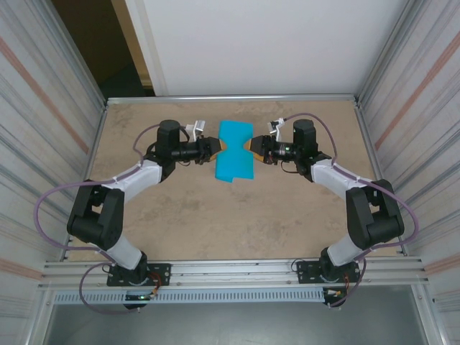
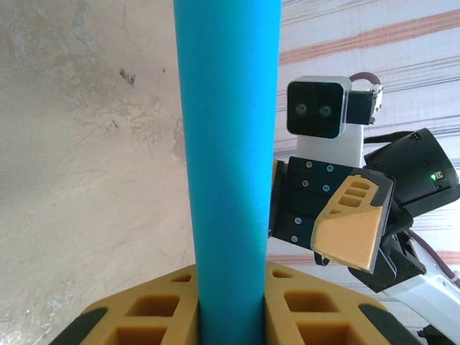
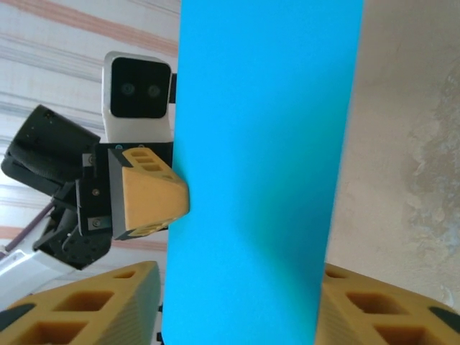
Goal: Fold a paper plane with a square sheet of paper (pick it up from the middle)
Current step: First fold in half a square sheet of paper at the center of the table.
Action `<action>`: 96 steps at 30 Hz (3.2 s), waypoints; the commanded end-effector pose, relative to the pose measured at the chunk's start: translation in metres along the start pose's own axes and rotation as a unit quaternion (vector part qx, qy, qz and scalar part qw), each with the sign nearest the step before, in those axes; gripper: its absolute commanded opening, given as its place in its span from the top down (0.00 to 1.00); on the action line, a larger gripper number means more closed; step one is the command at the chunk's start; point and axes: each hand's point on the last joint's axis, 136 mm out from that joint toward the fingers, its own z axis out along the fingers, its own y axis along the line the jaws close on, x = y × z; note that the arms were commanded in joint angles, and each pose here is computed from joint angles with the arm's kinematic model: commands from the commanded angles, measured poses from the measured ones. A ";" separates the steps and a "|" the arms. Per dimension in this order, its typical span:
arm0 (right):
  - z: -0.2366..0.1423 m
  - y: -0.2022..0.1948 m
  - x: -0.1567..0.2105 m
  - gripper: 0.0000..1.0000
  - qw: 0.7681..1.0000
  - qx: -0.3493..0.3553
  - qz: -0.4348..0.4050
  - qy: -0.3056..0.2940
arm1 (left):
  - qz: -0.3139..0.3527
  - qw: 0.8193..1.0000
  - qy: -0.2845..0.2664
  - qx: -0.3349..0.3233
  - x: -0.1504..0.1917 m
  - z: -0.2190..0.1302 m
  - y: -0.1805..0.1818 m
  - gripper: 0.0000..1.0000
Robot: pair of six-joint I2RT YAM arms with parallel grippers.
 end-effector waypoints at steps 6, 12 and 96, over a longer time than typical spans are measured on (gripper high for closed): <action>-0.006 0.009 -0.001 0.68 1.000 -0.007 -0.006 -0.001 | -0.002 1.000 0.001 -0.010 0.001 -0.001 0.009 0.77; -0.007 0.002 -0.001 0.89 1.000 0.020 0.001 -0.004 | -0.002 1.000 -0.002 -0.015 0.003 -0.005 0.010 0.73; 0.075 -0.154 0.063 0.96 0.960 0.224 0.119 0.116 | -0.024 0.945 0.051 -0.323 0.057 0.021 0.171 0.50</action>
